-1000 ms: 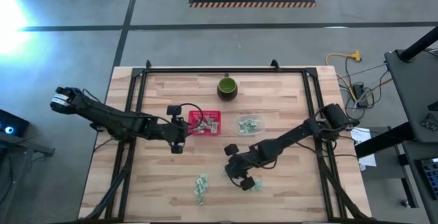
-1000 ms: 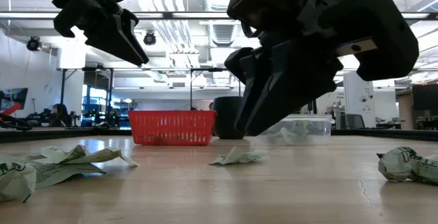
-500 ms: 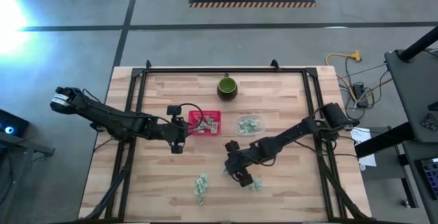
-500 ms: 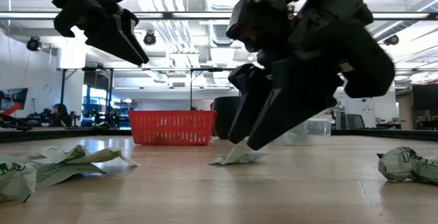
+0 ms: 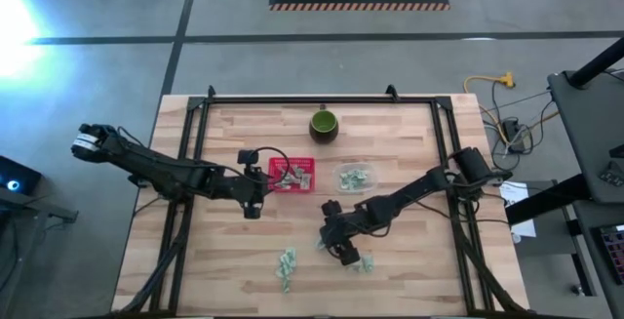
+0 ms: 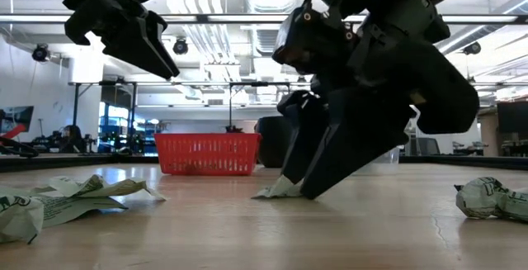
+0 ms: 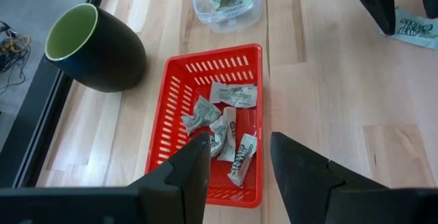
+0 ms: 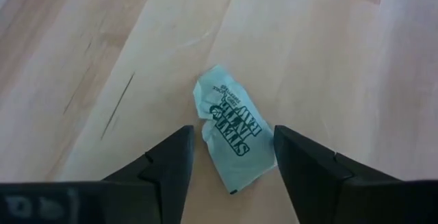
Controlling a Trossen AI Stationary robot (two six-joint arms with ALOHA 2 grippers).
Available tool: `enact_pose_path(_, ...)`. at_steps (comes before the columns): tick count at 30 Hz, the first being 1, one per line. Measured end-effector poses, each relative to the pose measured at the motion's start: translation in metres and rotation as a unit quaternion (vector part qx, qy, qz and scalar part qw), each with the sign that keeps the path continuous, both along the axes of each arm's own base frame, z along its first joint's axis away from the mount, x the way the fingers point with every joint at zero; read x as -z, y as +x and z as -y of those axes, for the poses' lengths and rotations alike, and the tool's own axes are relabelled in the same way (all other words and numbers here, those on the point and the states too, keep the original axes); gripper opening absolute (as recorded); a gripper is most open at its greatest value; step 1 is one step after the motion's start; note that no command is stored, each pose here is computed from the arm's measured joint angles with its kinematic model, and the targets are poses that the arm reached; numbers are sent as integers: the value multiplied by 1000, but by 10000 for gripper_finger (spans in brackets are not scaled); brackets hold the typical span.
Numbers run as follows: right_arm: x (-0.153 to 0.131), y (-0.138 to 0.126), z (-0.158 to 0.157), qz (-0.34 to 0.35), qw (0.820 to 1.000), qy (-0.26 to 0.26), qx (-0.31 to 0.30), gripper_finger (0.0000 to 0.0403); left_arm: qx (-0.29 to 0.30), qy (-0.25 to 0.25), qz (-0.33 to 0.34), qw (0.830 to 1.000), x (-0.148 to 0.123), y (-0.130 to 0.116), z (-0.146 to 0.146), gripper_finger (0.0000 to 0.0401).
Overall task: Pick and place items into bin
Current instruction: Put the stevia packet into the transparent bin
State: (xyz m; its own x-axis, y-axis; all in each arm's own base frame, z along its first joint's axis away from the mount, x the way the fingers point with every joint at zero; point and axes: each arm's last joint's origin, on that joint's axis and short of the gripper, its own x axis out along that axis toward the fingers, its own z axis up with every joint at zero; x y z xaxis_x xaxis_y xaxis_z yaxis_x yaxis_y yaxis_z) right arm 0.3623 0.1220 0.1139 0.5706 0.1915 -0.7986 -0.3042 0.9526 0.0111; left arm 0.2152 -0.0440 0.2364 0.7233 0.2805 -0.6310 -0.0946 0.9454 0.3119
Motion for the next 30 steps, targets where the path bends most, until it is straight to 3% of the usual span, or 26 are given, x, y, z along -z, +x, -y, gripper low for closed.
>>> enact_pose_path(9,4,2,2,-1,1000,-2,-4,181,0,0,0,1000,0,0,0,138)
enact_pose_path(21,2,2,2,5,999,-20,-26,67,0,1,-3,1000,2,-1,0,138)
enact_pose_path(30,-5,1,4,1,999,-30,-26,24,0,1,-4,1000,3,-1,0,138)
